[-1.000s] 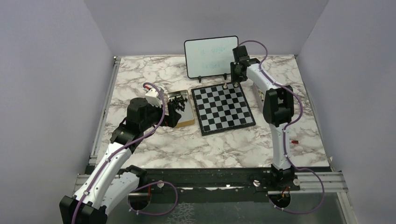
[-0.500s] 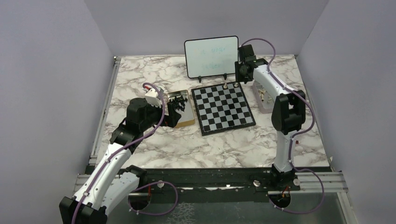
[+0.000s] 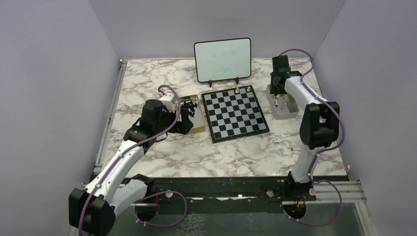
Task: Set up the chess pieces on the board
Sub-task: Pick up the chess piece from the storage box.
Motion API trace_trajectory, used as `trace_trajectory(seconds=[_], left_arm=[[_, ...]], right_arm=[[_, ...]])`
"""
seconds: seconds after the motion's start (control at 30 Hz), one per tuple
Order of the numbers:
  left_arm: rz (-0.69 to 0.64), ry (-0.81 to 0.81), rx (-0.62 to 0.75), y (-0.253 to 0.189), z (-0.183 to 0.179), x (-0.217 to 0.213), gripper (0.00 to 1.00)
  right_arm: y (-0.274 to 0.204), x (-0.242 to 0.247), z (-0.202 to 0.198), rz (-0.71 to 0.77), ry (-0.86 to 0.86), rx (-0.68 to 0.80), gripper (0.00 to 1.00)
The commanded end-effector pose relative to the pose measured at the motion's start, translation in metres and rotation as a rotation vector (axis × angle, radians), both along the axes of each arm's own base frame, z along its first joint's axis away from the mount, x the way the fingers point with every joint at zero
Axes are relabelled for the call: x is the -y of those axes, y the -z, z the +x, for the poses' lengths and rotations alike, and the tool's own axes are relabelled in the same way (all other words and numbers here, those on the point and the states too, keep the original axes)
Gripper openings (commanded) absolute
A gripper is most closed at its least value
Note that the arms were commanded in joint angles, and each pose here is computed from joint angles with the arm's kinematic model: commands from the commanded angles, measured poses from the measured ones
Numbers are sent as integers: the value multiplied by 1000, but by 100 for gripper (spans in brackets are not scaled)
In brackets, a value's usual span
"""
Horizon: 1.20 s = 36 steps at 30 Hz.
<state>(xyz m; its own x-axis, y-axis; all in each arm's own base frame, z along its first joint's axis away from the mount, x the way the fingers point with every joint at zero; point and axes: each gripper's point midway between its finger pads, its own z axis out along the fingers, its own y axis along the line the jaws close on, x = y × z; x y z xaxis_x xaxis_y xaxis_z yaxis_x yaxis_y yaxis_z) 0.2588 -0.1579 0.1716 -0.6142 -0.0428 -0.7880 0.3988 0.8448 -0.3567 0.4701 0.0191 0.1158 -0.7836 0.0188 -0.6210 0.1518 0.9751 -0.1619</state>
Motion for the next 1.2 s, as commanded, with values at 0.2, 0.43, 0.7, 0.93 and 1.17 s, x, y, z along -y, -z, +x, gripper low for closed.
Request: trace_trajectory(seconds=[0.2,0.43,0.7,0.93,1.17], left_arm=[[-32,123,-114,6,8,35,99],[37,121,-81,13,7,28,99],[71,89,-54,15,9,19,99],[82,78,-40,13,10,17,99],[86,74,-35,13,11,16,99]], right_arm=[[16,55,-17,9,247,32,34],[34,63,-22,45,305,29,35],[47,60,-18,91,333,42,36],[57,62,-16,83,359,18,37],[63,63,-19,78,375,-6,38]])
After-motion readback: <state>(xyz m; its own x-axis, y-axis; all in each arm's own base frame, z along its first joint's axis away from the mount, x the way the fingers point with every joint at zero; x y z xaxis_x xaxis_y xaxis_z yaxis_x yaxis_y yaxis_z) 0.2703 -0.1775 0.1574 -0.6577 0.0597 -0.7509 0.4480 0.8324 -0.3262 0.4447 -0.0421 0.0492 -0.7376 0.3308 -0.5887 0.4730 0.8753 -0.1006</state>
